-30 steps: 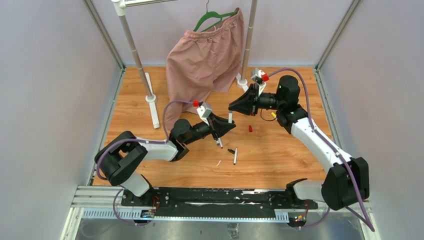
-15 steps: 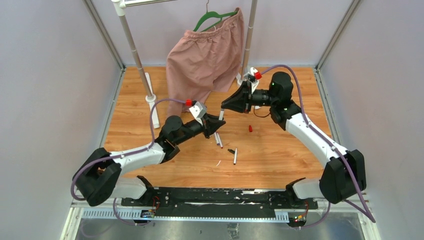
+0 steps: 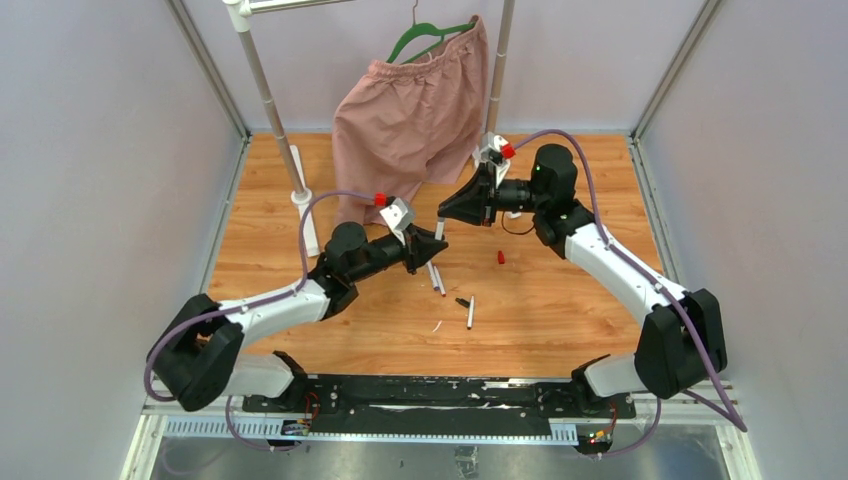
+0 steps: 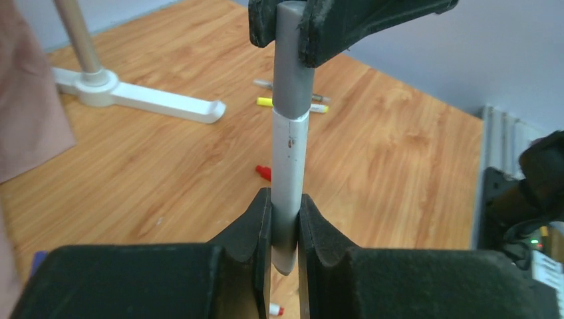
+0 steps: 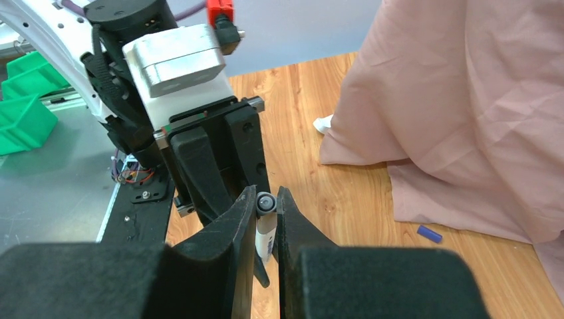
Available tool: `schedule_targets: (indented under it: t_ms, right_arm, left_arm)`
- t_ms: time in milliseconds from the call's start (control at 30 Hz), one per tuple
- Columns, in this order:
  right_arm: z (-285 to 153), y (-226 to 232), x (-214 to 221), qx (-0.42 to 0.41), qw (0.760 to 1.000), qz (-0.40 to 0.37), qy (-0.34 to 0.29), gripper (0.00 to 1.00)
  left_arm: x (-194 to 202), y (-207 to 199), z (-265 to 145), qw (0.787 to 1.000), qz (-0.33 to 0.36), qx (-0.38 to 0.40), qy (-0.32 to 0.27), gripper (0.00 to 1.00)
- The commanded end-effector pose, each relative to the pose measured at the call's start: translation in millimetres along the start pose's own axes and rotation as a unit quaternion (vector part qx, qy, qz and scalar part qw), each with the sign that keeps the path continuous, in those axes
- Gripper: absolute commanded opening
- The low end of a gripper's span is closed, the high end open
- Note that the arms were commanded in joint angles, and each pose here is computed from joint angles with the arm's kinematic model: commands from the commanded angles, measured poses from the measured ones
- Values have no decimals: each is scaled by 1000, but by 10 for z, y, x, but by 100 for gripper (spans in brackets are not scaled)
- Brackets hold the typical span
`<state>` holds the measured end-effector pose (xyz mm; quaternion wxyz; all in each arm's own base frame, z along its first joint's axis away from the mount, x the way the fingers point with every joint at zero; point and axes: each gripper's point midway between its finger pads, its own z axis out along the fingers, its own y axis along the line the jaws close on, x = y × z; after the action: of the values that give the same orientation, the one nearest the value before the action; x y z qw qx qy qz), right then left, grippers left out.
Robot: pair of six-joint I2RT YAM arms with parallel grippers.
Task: Insert the pens into the pen caps
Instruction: Press the pen cap onto the pen.
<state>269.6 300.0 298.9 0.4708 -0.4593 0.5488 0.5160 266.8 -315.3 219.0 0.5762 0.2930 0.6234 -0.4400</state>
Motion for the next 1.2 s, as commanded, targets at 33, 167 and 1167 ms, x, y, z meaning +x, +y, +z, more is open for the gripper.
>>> schedule_targets:
  t_ms: [33,167,1167]
  right_arm:
    - [41,531,906,-89,970,200,108,0]
    - [85,643,902,-116,966,203,112,0]
    - [-49,831,802,-153,955,208,145,0]
  left_arm:
    - [-2083,-104,-328,944,154,-80,-282,0]
    - [-2255,-379,-362,944,80,91,-308,0]
    - [-2377,-365,-475,957,138,134,-218,0]
